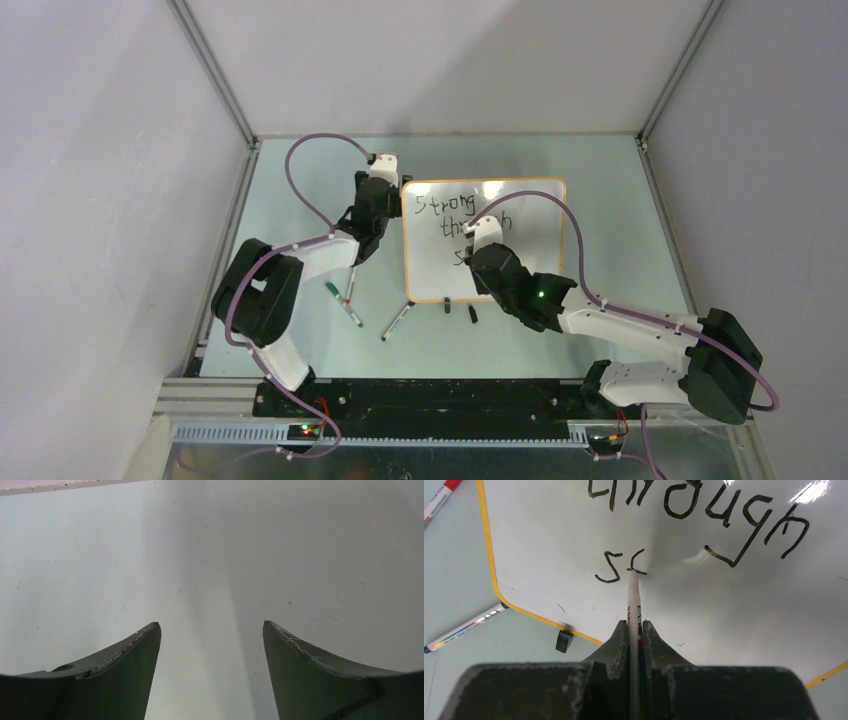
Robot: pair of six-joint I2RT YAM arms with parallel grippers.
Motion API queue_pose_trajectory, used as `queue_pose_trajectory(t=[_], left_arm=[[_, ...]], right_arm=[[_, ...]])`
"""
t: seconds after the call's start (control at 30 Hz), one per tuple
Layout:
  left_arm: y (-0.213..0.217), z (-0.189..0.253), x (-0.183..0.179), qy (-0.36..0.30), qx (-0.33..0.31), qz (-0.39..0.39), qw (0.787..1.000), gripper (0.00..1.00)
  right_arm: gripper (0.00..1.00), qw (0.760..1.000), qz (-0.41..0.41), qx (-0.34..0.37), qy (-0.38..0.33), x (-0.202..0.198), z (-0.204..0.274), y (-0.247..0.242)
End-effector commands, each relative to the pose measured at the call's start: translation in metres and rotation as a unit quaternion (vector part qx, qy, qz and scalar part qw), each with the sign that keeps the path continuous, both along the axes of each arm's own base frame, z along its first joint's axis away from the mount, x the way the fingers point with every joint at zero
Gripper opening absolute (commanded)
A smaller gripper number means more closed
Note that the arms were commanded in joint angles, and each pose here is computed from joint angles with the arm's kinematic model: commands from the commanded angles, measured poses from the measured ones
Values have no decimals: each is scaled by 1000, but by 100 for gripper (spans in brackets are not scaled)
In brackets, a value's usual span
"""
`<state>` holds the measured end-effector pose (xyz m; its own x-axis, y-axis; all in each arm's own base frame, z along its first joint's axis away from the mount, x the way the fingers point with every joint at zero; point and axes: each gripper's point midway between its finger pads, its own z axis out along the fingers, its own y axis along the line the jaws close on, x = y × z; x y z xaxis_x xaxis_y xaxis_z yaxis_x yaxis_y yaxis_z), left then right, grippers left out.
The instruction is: Write a sentence on the whiteboard
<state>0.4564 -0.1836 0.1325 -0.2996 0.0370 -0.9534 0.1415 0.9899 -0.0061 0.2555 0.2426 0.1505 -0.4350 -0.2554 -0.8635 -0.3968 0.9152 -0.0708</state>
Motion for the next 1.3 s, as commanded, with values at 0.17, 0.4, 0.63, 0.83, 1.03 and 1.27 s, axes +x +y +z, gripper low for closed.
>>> queue_pose_trajectory(t=[0.17, 0.4, 0.63, 0.83, 1.03, 1.27], left_arm=[[-4, 18, 3, -26, -16, -4, 1000, 81], [-4, 17, 3, -25, -16, -3, 1000, 81], [-4, 17, 3, -25, -15, -4, 1000, 81], [-4, 18, 3, -25, -16, -3, 1000, 81], [-4, 17, 3, -25, -15, -4, 1000, 81], [-4, 18, 3, -25, -16, -4, 1000, 81]], right_arm=[[0, 1000, -21, -6, 0, -1, 3, -2], [0, 1000, -21, -14, 12, -5, -4, -3], [0, 999, -22, -22, 16, -6, -7, -5], [0, 999, -36, -24, 3, -5, 0, -12], [0, 999, -32, -19, -9, -3, 7, -10], [0, 999, -27, 1, -20, -3, 20, -9]])
